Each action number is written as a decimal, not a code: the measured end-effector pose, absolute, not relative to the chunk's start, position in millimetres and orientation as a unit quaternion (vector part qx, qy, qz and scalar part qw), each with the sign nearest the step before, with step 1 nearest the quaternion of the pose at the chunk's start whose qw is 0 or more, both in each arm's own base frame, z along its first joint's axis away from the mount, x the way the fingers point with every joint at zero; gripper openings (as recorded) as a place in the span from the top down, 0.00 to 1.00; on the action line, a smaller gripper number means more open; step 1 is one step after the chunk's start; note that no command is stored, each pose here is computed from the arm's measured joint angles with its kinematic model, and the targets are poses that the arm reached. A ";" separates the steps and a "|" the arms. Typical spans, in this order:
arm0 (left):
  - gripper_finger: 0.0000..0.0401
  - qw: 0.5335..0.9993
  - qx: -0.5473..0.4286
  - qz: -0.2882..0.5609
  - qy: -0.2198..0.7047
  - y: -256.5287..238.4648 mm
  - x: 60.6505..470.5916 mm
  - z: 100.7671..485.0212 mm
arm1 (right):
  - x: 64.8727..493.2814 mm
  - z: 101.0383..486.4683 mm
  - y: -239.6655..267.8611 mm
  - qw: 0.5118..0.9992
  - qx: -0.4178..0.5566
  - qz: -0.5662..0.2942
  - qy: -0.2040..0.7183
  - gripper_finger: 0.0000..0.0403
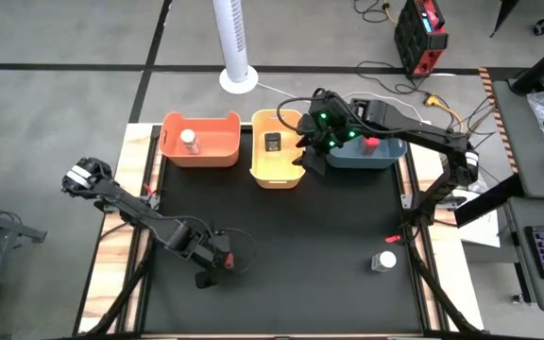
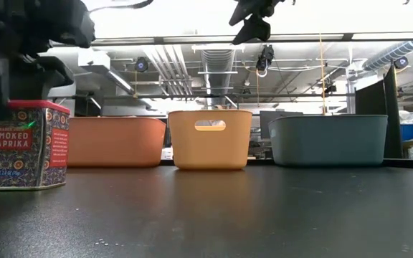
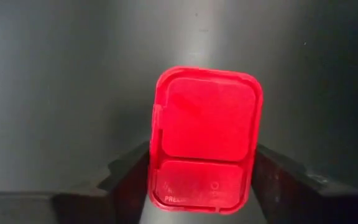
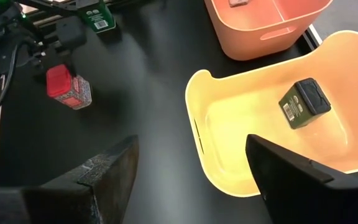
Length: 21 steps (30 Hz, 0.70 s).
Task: Sort spices by type
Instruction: Put the red spice can into the blue bin
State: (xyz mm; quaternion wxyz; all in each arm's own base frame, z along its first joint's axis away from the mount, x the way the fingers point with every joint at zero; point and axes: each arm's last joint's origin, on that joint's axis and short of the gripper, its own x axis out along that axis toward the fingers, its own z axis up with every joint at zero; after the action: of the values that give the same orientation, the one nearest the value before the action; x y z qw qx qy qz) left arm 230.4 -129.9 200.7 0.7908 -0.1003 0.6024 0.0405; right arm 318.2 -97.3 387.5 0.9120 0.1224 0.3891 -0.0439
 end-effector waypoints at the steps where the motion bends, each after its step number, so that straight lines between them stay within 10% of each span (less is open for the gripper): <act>1: 0.45 0.792 -0.099 0.038 0.601 -129.8 230.9 201.1 | 318.2 387.5 -97.3 0.912 0.123 -0.044 0.389 0.28; 21: 0.50 0.843 -0.018 0.115 0.525 -73.1 248.4 309.3 | 298.5 408.6 -92.3 0.928 0.090 -0.035 0.360 0.21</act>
State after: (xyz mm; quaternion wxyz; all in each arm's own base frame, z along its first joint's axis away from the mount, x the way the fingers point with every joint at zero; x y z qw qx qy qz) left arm 248.4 -73.1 309.3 0.8428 -0.0184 0.5255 0.1151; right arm 298.5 -92.3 408.6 0.9280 0.0897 0.3598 -0.0350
